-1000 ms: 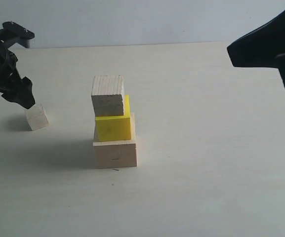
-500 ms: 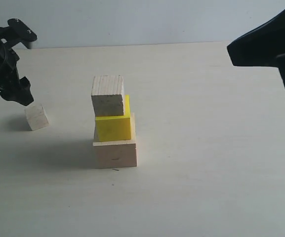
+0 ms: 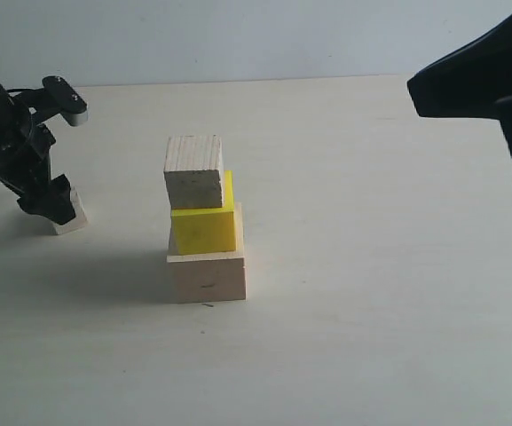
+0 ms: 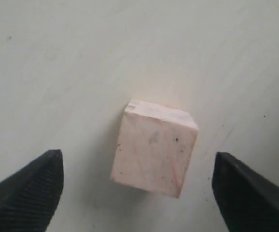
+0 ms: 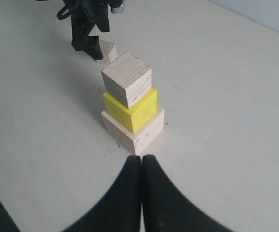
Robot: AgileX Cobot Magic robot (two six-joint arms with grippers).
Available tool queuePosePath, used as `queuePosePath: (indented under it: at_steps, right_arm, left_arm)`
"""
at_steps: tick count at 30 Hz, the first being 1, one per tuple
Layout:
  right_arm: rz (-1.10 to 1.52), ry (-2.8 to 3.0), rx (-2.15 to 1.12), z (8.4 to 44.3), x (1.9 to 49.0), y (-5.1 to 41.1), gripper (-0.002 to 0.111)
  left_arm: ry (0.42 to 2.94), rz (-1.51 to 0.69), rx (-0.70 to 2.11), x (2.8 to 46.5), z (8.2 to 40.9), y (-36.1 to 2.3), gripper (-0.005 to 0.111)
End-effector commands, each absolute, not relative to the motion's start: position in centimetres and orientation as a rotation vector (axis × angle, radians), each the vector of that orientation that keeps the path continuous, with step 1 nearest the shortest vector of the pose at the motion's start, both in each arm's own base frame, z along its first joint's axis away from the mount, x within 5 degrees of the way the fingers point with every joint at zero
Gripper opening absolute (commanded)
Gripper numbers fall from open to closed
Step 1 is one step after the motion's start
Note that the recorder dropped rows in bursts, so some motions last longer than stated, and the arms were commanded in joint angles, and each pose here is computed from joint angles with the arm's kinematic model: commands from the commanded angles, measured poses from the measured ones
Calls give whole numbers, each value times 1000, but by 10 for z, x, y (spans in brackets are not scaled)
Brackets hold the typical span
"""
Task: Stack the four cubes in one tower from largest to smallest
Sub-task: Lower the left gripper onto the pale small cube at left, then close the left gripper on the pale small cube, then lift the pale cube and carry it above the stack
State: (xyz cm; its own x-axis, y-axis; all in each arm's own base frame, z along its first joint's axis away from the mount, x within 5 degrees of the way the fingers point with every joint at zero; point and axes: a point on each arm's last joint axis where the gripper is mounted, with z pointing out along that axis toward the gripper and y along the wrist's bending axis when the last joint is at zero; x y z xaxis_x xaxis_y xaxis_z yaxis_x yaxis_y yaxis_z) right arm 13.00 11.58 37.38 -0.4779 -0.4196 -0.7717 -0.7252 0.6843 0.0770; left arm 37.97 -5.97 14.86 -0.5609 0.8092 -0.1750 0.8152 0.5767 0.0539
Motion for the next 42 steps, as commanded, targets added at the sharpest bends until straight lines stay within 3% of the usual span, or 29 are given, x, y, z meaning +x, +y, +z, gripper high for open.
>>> queuePosePath:
  at_steps: [1, 15, 18, 25, 28, 35, 42]
  right_arm:
    - [512, 2120, -867, 374, 131, 115, 0]
    - [512, 2120, -867, 374, 131, 115, 0]
    - [512, 2120, -867, 374, 131, 115, 0]
    - [512, 2120, -867, 374, 131, 115, 0]
    - [512, 2118, -866, 374, 131, 116, 0]
    - [510, 2115, -864, 374, 132, 115, 0]
    - [505, 2114, -866, 374, 132, 115, 0]
  left_arm:
    - [2585, -35, 1352, 384, 149, -63, 82]
    - [2640, -67, 1375, 386, 122, -63, 78]
    - [2636, -66, 1382, 386, 122, -63, 65]
    - [2669, -94, 1403, 382, 122, -63, 14]
    - [2688, -116, 1423, 378, 125, -63, 0]
    - [2652, -106, 1413, 372, 157, -63, 0]
    - [2517, -155, 1417, 359, 229, -68, 0]
